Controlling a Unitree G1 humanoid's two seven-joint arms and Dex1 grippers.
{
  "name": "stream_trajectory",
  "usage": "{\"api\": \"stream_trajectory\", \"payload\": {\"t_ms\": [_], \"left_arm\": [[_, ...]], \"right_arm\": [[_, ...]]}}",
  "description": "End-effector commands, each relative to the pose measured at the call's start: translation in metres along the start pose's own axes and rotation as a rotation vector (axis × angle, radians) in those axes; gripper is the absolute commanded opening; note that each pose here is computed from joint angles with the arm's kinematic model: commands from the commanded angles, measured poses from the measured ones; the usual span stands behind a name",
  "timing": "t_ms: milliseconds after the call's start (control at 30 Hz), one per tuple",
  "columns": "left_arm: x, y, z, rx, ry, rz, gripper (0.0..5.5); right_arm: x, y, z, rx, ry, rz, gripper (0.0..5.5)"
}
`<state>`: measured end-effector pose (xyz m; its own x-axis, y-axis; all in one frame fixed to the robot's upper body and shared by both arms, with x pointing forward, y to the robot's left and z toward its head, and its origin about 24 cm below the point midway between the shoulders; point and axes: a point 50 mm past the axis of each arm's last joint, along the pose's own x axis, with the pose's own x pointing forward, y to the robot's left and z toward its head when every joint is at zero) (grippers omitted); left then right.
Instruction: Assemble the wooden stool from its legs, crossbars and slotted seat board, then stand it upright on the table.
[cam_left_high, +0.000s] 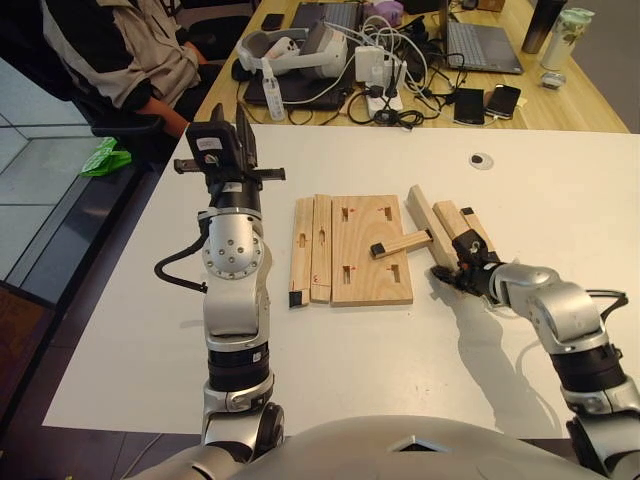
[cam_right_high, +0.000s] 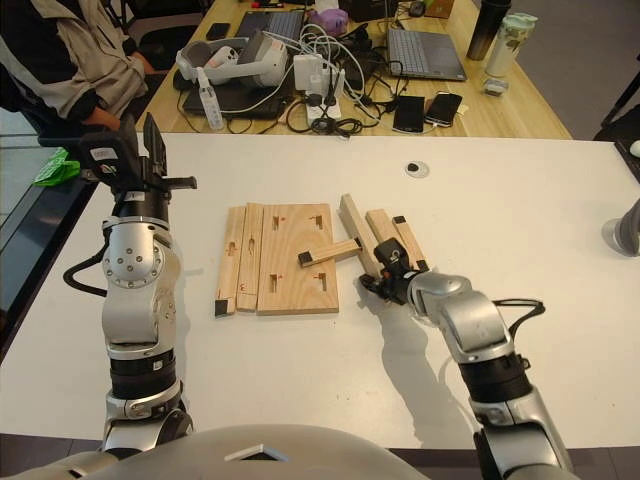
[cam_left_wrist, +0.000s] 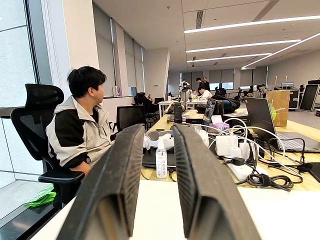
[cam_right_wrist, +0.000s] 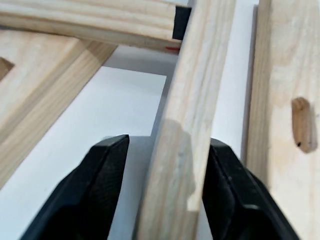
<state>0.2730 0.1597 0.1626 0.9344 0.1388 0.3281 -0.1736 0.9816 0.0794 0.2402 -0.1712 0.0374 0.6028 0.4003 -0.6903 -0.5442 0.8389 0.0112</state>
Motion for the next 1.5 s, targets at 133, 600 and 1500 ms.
{"api": "stream_trajectory", "payload": {"t_ms": [133,600,1500], "left_arm": [[0.001,-0.001,0.002,-0.004,0.000,0.004,1.04],[-0.004,-0.002,-0.001,-0.012,0.015,0.011,1.04],[-0.011,-0.001,-0.006,-0.004,0.044,0.006,1.04]], "right_arm": [[0.002,-0.001,-0.010,0.113,-0.038,-0.072,2.35],[0.000,-0.001,0.000,0.162,-0.168,-0.109,2.35],[0.005,0.010,-0.005,0.222,-0.194,-0.093,2.35]]}}
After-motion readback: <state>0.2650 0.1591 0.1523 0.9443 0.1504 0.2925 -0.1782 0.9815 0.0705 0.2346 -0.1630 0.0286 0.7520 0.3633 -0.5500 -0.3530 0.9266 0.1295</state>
